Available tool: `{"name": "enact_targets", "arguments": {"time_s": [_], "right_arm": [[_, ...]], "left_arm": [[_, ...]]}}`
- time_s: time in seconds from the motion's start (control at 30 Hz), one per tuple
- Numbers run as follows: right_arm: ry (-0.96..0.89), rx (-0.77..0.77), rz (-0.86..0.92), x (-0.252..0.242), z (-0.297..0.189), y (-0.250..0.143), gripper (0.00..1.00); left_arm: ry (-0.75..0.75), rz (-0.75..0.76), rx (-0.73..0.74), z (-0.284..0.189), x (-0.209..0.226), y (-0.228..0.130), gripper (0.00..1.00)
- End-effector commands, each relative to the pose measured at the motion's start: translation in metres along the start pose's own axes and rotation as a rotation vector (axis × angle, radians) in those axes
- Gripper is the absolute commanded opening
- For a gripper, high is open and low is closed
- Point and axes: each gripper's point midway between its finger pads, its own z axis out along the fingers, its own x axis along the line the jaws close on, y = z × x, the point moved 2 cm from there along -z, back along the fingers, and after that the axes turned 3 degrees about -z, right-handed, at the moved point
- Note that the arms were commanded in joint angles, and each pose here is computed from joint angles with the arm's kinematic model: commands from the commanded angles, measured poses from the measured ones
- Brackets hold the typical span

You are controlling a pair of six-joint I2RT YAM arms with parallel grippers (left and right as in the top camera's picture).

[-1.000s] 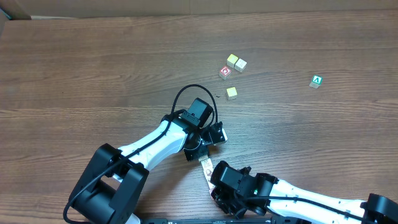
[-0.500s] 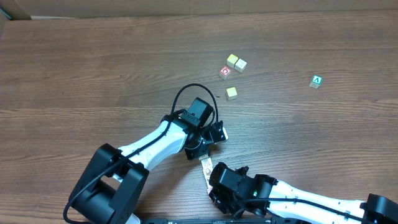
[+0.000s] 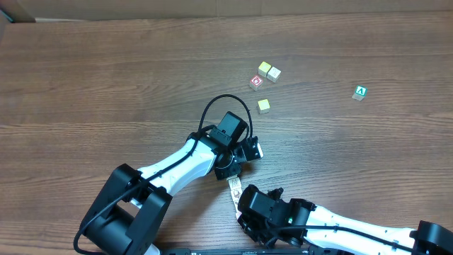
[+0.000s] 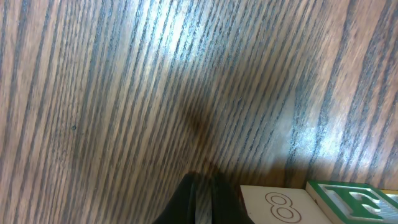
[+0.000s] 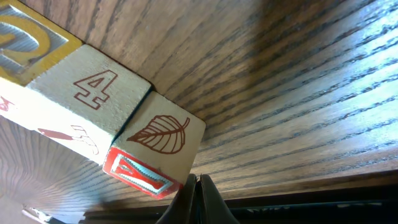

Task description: Flip 5 blocks

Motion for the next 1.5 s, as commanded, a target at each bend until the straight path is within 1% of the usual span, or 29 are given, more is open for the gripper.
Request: {"name": "enact_targets", "arguments": {"time_s": [0.0, 0.07, 0.13, 0.2, 0.37, 0.53, 0.7, 0.83, 0.97, 1.17, 1.33, 1.47], "right_arm": [[0.008, -0.017, 0.003, 0.002, 0.001, 0.002, 0.04], [0.008, -0.016, 0.003, 0.002, 0.001, 0.002, 0.04], [0.005, -0.016, 0.002, 0.001, 0.001, 0.002, 0.04], [0.004, -0.016, 0.003, 0.001, 0.001, 0.002, 0.04], [0.004, -0.016, 0.003, 0.001, 0.001, 0.002, 0.04], [0.002, -0.013, 0.002, 0.0, 0.001, 0.002, 0.04], [-0.003, -0.011, -0.017, -0.002, 0.002, -0.003, 0.04], [-0.002, -0.013, -0.019, -0.002, 0.002, -0.003, 0.04], [-0.003, -0.013, -0.02, -0.002, 0.002, -0.003, 0.04], [-0.002, -0.013, -0.019, -0.002, 0.002, -0.003, 0.04], [-0.002, -0.013, -0.02, -0.002, 0.002, -0.003, 0.04], [-0.002, -0.013, -0.02, -0.002, 0.002, -0.003, 0.04]], "left_arm": [[0.016, 0.021, 0.192, 0.031, -0.005, -0.047, 0.04], [0.032, 0.015, 0.2, 0.031, -0.002, -0.048, 0.04], [0.112, -0.054, 0.22, 0.029, 0.012, -0.051, 0.04], [0.142, -0.107, 0.224, 0.028, 0.019, -0.054, 0.04], [0.147, -0.184, 0.223, 0.027, 0.025, -0.06, 0.04], [0.135, -0.189, 0.243, 0.027, 0.023, -0.065, 0.04], [0.089, -0.159, 0.286, 0.025, 0.013, -0.074, 0.04], [-0.002, -0.141, 0.288, 0.025, -0.002, -0.076, 0.04], [-0.014, -0.141, 0.287, 0.025, -0.004, -0.075, 0.04], [-0.134, -0.13, 0.237, 0.025, -0.024, -0.067, 0.04], [-0.168, -0.127, 0.225, 0.024, -0.029, -0.065, 0.04], [-0.228, -0.114, 0.2, 0.023, -0.038, -0.062, 0.04]]}}
